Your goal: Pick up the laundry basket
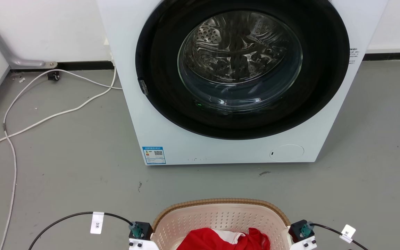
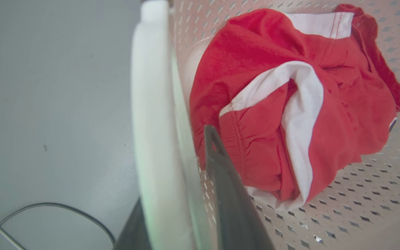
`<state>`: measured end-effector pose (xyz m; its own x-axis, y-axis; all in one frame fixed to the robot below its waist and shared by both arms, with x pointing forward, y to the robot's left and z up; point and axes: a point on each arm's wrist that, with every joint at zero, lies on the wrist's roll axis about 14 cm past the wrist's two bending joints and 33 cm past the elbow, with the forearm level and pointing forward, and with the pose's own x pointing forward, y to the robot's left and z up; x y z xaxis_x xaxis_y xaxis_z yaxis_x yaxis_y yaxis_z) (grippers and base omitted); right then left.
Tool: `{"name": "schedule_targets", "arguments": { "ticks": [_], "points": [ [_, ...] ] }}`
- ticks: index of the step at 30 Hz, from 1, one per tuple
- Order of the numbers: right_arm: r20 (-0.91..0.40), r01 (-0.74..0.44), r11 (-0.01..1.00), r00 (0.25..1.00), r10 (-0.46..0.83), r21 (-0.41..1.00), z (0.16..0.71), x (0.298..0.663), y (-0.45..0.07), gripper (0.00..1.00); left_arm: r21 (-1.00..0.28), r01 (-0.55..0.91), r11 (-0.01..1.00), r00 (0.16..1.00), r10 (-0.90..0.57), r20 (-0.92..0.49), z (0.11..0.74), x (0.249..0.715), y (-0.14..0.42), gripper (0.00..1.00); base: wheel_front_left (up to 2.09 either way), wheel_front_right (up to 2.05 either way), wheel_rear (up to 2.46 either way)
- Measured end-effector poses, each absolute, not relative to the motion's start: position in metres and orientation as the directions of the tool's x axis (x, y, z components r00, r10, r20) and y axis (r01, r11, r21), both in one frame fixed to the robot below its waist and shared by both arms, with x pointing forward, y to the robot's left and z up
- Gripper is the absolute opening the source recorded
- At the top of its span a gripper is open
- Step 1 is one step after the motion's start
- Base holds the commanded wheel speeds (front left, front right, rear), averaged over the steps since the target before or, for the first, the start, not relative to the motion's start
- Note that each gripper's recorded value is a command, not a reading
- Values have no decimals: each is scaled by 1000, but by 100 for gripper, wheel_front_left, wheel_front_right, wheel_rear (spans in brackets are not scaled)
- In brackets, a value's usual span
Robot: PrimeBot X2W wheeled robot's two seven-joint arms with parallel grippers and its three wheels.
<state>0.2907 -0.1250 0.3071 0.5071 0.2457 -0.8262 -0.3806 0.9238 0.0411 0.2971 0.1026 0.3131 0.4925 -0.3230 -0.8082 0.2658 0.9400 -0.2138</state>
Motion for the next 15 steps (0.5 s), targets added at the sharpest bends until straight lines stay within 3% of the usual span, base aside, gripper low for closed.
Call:
{"name": "schedule_targets", "arguments": {
  "ticks": [15],
  "points": [
    [-829,-376,925,502,247,48,305,289,-125,0,-216,266,939,481,-324,-815,310,295,103,0,0,0,0]
  ]
}}
